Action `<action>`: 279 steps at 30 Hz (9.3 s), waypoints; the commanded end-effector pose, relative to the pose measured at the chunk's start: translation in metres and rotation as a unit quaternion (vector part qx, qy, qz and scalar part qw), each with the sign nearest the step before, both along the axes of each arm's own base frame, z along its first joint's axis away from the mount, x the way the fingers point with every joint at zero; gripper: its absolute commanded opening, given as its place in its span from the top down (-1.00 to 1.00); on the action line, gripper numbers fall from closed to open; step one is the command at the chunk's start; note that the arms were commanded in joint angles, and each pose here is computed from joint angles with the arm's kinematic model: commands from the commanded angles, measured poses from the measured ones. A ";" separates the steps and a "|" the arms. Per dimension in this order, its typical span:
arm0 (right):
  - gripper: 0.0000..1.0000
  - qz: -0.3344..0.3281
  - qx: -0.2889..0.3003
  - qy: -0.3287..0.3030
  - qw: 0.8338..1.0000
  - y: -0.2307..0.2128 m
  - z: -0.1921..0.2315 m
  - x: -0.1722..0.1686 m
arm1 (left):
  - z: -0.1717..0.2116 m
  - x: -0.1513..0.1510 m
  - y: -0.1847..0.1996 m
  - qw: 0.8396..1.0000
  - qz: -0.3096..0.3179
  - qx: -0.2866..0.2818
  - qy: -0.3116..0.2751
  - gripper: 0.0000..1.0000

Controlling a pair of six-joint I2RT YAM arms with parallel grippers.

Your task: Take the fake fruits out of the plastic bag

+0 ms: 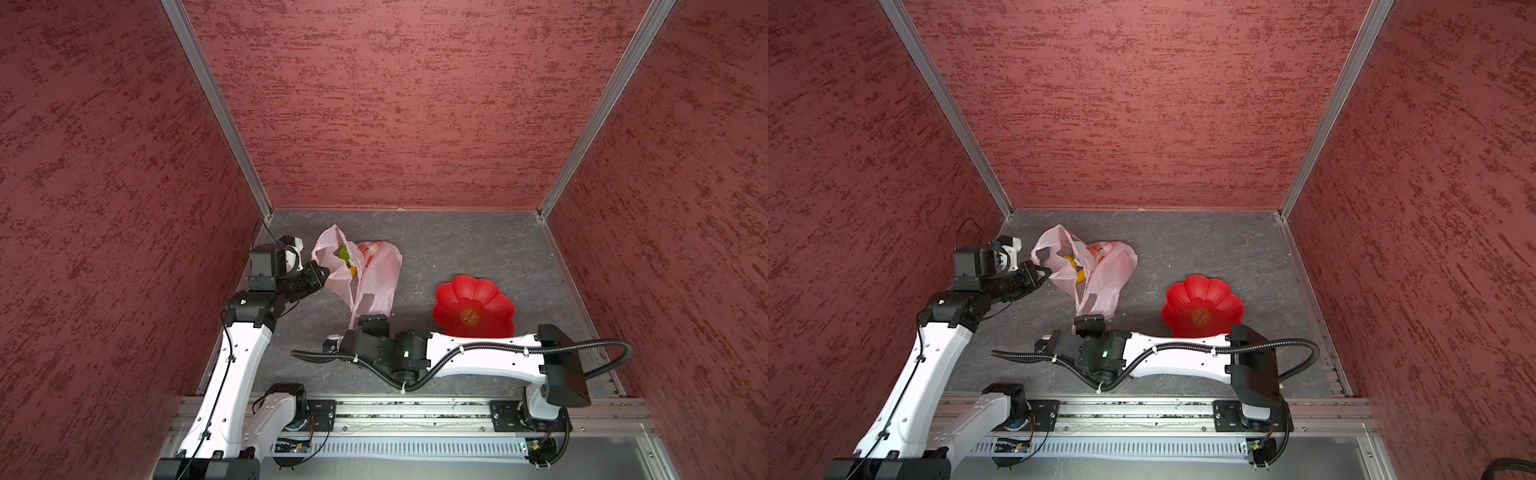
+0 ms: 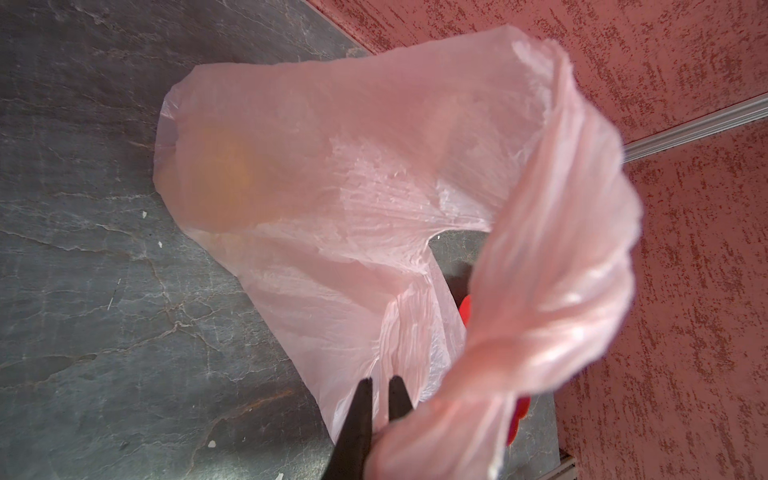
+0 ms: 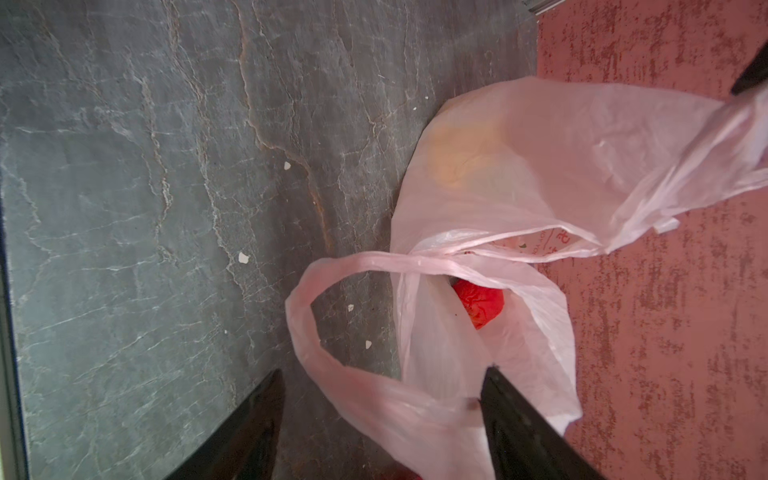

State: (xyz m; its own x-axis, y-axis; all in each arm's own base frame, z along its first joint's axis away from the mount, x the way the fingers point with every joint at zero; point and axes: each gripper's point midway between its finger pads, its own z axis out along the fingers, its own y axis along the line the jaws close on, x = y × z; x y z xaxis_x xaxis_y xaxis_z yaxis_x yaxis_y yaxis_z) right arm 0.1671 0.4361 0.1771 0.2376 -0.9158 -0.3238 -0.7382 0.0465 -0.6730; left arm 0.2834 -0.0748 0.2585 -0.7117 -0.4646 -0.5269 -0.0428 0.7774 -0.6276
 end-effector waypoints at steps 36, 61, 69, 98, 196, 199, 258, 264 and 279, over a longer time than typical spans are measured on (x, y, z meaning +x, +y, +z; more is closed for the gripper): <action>0.91 -0.197 0.283 -0.020 0.938 -0.035 0.103 0.105 | -0.024 -0.062 -0.001 0.991 -0.042 0.074 0.108 0.85; 0.79 -0.465 0.401 0.117 0.780 -0.168 0.056 0.117 | -0.072 -0.134 -0.006 0.971 0.008 0.084 0.222 0.90; 0.75 -0.508 0.405 0.125 0.750 -0.213 0.043 0.153 | -0.079 -0.133 -0.020 0.973 0.010 0.082 0.214 0.90; 0.16 -0.315 0.499 0.138 0.796 -0.152 0.209 0.111 | -0.054 -0.098 -0.037 0.985 -0.009 0.097 0.140 0.90; 0.82 -0.187 0.302 0.314 0.881 0.057 -0.073 0.144 | -0.024 -0.128 -0.019 0.996 0.014 0.022 0.084 0.93; 0.79 -0.210 0.313 0.305 0.875 0.055 -0.072 0.164 | -0.033 -0.135 -0.015 0.995 0.019 0.025 0.096 0.93; -0.30 -0.395 0.338 0.228 0.823 0.000 -0.105 0.260 | -0.053 -0.121 -0.043 0.996 -0.041 0.005 0.084 0.95; -0.10 -0.394 0.339 0.229 0.823 0.000 -0.104 0.261 | -0.053 -0.121 -0.043 0.996 -0.041 0.005 0.083 0.95; 0.20 -0.391 0.343 0.229 0.823 -0.004 -0.102 0.258 | -0.053 -0.126 -0.035 0.996 -0.030 0.017 0.085 0.95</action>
State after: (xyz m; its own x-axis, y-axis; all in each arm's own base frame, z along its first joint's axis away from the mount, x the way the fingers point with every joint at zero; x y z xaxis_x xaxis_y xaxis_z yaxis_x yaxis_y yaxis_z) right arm 0.4250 0.4384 0.0739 -0.6188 -0.3102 -0.7217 -0.4812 0.8759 0.0361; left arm 0.1593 -0.1154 0.2011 -0.8284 -0.4051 -0.3869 -0.1067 0.7921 -0.6010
